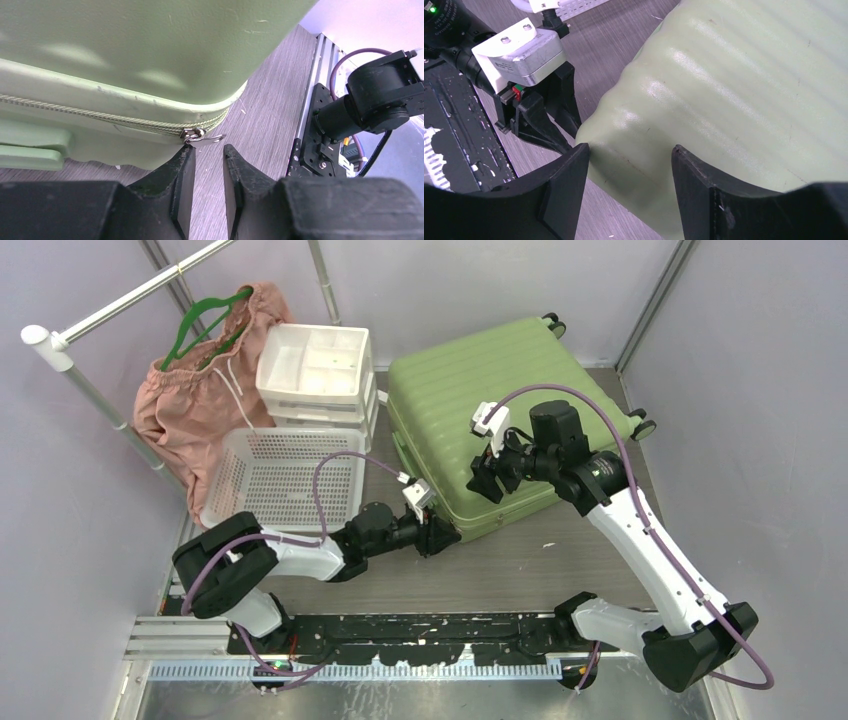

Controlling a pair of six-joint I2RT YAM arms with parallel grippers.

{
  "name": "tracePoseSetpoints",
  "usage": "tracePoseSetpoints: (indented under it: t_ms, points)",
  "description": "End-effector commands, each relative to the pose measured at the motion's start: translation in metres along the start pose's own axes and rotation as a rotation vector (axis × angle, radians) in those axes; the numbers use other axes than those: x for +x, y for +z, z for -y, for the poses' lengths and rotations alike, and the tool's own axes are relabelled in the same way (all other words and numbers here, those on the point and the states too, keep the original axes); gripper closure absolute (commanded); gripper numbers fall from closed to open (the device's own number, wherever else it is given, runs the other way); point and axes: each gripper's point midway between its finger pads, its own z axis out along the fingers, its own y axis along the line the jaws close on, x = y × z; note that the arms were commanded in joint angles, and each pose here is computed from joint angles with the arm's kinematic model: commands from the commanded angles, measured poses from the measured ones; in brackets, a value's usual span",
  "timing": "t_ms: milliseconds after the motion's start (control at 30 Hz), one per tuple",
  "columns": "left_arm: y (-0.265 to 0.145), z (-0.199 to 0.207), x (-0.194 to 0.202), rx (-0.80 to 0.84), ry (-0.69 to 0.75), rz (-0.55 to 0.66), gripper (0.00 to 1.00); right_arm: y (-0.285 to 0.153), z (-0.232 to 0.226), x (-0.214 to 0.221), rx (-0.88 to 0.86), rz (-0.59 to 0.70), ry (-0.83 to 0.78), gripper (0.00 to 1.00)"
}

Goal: Open, take out, and arrange the luggage
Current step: Unzip the luggage at the center of the board.

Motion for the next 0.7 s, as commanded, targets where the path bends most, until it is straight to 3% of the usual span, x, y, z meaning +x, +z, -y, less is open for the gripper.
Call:
tracePoseSetpoints:
  t_ms: [0, 167, 400, 667]
  points:
    - [0.004, 0.016, -0.047, 0.061, 0.029, 0.166, 0.73, 0.0, -0.004, 0.054, -0.002, -0.194, 0.084, 0.34]
    - [0.006, 0.012, -0.045, 0.038, -0.004, 0.158, 0.75, 0.0, -0.004, 0.054, -0.001, -0.194, 0.085, 0.34]
    - [0.001, -0.006, -0.034, -0.065, -0.127, 0.155, 0.53, -0.001, -0.004, 0.053, 0.002, -0.189, 0.084, 0.34]
    - [-0.002, -0.027, -0.028, -0.185, -0.258, 0.175, 0.5, -0.001, -0.005, 0.052, -0.003, -0.185, 0.085, 0.34]
